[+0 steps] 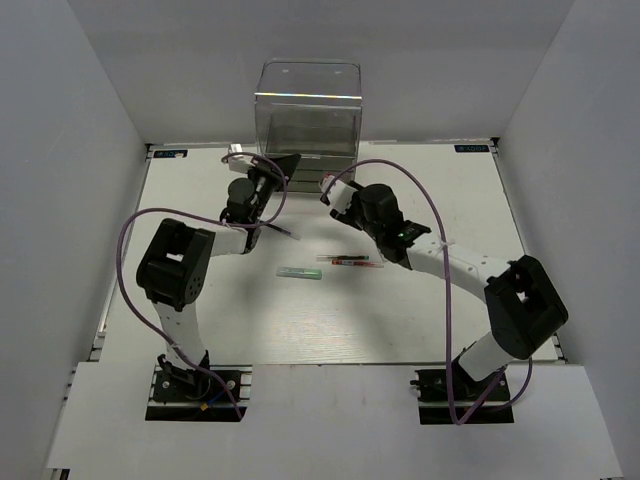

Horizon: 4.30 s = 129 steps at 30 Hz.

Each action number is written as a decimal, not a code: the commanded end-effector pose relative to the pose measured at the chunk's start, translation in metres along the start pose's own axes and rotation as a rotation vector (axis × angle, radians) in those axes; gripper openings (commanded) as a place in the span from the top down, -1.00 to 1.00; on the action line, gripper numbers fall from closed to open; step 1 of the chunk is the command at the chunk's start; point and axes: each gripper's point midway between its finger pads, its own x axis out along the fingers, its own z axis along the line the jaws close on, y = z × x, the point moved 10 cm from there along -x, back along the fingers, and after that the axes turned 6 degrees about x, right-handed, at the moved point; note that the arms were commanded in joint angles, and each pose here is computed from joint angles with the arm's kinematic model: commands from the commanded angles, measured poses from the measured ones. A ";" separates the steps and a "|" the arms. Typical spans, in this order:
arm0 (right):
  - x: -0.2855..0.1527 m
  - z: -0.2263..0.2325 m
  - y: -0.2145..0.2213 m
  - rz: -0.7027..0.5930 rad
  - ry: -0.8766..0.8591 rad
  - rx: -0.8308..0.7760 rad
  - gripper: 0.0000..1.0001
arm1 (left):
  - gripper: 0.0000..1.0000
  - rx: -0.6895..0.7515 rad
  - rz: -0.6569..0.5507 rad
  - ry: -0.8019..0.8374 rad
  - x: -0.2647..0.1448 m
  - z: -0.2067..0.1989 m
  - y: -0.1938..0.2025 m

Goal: Sort the stationery into containers
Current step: Place the stationery in the storage box.

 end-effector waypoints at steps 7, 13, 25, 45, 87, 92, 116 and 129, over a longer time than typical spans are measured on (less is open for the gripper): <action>0.024 -0.033 -0.048 -0.145 0.191 -0.102 1.00 | 1.00 0.060 -0.090 0.225 -0.006 -0.075 -0.041; 0.034 -0.037 -0.055 -0.178 0.290 -0.170 1.00 | 1.00 0.072 -0.083 0.246 -0.009 -0.083 -0.044; 0.063 -0.035 -0.063 -0.250 0.545 -0.440 1.00 | 1.00 0.073 -0.092 0.260 -0.010 -0.093 -0.050; 0.091 -0.042 -0.070 -0.211 0.693 -0.702 1.00 | 1.00 0.083 -0.086 0.265 -0.017 -0.099 -0.053; 0.120 -0.070 -0.066 -0.031 0.657 -1.243 1.00 | 0.74 0.078 -0.079 0.148 -0.116 -0.059 -0.035; 0.122 -0.077 -0.069 0.009 0.628 -1.306 1.00 | 0.60 0.076 -0.088 0.129 -0.149 -0.057 -0.033; 0.131 -0.073 -0.074 0.078 0.518 -1.535 -0.43 | 0.13 0.235 -0.043 0.019 -0.239 -0.056 -0.033; 0.099 -0.058 -0.079 -0.085 0.529 -1.468 -0.69 | 0.10 0.244 -0.034 0.008 -0.242 -0.055 -0.033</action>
